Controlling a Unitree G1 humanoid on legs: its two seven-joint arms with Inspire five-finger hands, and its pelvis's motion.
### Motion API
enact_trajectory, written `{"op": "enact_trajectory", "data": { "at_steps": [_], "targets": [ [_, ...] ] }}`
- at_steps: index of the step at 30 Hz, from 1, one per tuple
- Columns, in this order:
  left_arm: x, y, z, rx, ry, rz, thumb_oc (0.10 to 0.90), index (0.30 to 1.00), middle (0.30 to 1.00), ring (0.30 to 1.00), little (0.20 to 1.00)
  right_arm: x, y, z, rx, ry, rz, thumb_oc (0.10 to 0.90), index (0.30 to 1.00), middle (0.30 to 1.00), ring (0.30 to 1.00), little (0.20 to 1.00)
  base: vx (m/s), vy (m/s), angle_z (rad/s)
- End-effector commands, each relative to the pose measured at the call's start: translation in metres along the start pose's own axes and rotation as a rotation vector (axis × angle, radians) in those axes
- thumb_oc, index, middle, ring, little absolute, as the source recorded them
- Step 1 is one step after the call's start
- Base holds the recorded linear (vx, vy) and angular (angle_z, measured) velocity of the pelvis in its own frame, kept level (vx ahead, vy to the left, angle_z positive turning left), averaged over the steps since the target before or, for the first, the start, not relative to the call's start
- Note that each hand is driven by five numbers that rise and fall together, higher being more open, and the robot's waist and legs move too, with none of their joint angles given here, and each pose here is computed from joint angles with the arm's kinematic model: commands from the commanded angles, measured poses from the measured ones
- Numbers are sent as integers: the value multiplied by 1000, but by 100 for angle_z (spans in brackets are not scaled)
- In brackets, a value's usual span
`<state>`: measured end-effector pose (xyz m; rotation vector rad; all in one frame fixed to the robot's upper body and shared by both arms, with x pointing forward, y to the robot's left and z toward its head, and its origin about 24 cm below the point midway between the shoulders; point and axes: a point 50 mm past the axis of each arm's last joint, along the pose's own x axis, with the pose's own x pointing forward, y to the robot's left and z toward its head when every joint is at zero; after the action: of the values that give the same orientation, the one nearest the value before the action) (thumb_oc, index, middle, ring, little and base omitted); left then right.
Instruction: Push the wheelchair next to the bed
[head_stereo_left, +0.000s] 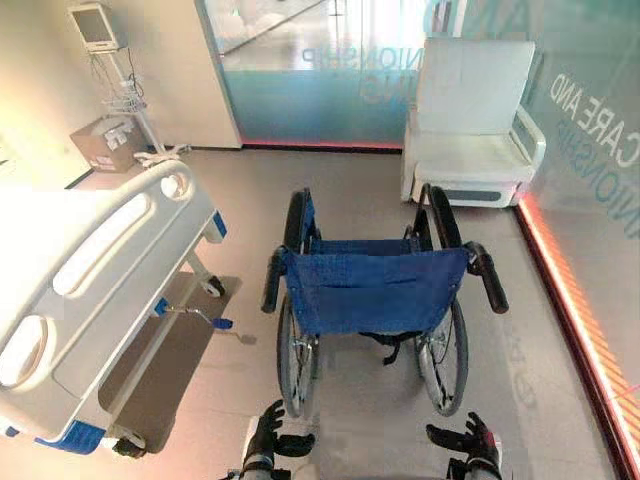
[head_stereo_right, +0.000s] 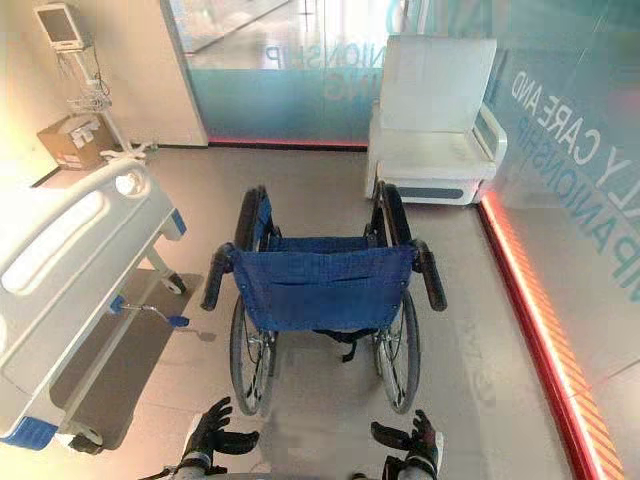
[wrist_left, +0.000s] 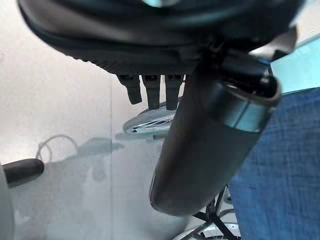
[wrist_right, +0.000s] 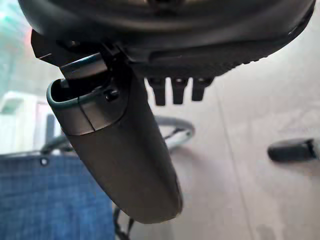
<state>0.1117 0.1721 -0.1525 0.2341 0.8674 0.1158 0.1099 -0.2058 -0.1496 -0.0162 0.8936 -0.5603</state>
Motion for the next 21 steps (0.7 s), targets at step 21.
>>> {"op": "enact_trajectory", "data": {
  "at_steps": [21],
  "targets": [
    [15,8,39,-192,-116,23,800,900,900,900,900,10,18,57,183,-171,30,800,900,900,900,900,-5,1,1]
  ]
}}
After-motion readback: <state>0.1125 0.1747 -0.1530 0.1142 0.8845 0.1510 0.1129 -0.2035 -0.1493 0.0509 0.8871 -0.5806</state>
